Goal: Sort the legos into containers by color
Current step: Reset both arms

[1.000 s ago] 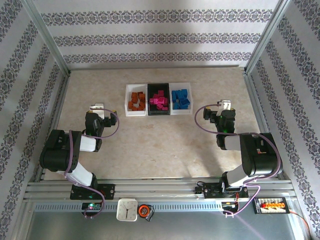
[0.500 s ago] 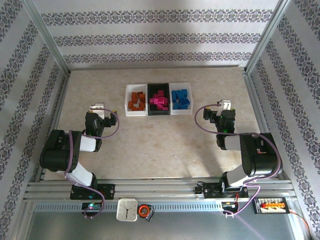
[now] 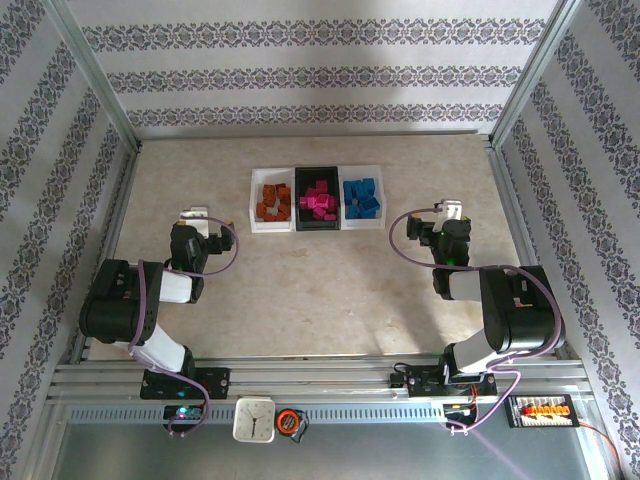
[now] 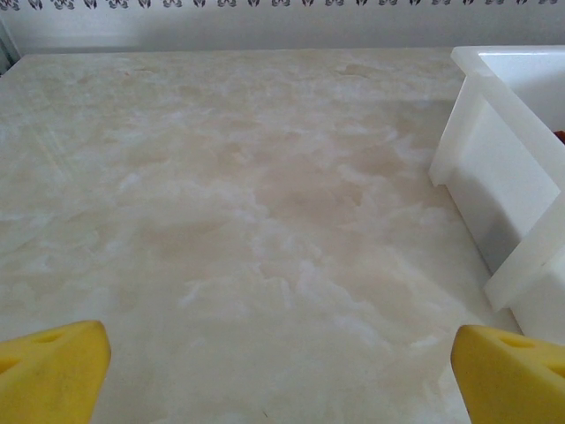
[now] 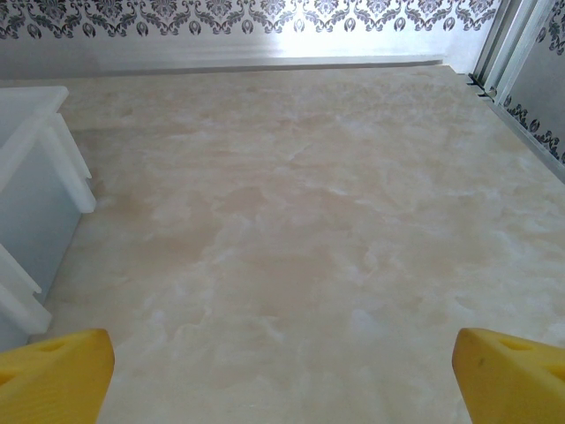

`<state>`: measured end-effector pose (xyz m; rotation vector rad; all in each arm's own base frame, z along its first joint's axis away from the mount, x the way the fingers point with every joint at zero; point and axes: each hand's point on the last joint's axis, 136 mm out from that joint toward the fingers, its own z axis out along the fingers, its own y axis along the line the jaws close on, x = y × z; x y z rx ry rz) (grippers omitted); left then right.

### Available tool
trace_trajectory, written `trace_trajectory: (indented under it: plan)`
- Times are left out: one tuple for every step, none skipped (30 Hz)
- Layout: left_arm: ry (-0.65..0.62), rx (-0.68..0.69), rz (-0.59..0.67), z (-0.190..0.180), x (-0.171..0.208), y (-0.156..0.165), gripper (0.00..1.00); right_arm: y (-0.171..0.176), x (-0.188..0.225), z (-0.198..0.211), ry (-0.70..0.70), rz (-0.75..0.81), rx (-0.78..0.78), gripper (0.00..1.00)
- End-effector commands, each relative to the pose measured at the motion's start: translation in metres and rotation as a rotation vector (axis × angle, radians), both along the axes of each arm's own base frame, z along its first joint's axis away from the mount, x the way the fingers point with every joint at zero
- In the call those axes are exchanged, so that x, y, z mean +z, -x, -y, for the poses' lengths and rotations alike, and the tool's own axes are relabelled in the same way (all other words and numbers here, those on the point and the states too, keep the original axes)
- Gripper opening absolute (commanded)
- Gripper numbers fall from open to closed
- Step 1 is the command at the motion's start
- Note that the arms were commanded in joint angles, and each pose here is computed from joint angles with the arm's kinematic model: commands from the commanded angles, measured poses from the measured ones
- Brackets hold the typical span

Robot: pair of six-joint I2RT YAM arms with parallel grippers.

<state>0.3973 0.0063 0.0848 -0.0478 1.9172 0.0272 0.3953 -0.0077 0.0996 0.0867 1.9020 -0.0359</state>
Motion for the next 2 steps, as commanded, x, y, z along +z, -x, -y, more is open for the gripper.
trace_trajectory:
  plan:
    - [-0.018, -0.005, 0.004, -0.0037, 0.0031, -0.004, 0.99, -0.0018, 0.0067, -0.0026, 0.006, 0.033, 0.016, 0.98]
    - [-0.018, -0.005, 0.003, -0.0034, 0.0027, -0.0038, 0.99, -0.0018, 0.0065, -0.0025, 0.007, 0.032, 0.016, 0.98]
